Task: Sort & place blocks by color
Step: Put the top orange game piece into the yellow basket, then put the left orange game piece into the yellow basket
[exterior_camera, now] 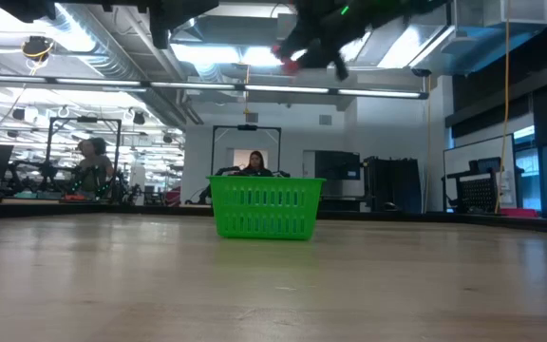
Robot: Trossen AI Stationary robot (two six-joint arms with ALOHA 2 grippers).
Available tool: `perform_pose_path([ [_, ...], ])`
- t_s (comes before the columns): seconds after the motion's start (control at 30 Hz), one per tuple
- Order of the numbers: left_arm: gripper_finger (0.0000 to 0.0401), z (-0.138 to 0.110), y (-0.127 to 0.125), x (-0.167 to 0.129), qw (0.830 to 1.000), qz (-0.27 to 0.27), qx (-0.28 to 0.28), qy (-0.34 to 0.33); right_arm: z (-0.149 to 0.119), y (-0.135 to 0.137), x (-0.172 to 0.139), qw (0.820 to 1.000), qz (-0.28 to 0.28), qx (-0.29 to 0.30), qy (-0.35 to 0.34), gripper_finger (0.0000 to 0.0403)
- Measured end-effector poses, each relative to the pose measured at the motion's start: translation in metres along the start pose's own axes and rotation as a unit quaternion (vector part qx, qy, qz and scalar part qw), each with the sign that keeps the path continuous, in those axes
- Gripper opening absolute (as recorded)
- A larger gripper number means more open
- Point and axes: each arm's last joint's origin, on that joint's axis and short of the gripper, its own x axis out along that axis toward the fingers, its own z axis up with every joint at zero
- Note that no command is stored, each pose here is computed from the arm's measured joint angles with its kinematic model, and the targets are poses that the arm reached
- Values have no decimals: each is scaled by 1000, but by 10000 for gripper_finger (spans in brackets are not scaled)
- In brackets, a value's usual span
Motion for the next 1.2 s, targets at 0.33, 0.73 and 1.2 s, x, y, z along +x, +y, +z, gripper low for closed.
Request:
perform_pose_path([
  [0.33, 223, 0, -1, 0, 1000, -8, 1, 2, -58, -60, 88, 967, -171, 165, 91, 142],
  [0.73, 223, 0, -1, 0, 1000, -17, 1, 5, -102, -75, 114, 940, -211, 231, 133, 142],
  [1.2, 223, 0, -1, 0, 1000, -17, 1, 5, -101, -75, 114, 940, -217, 230, 126, 206],
])
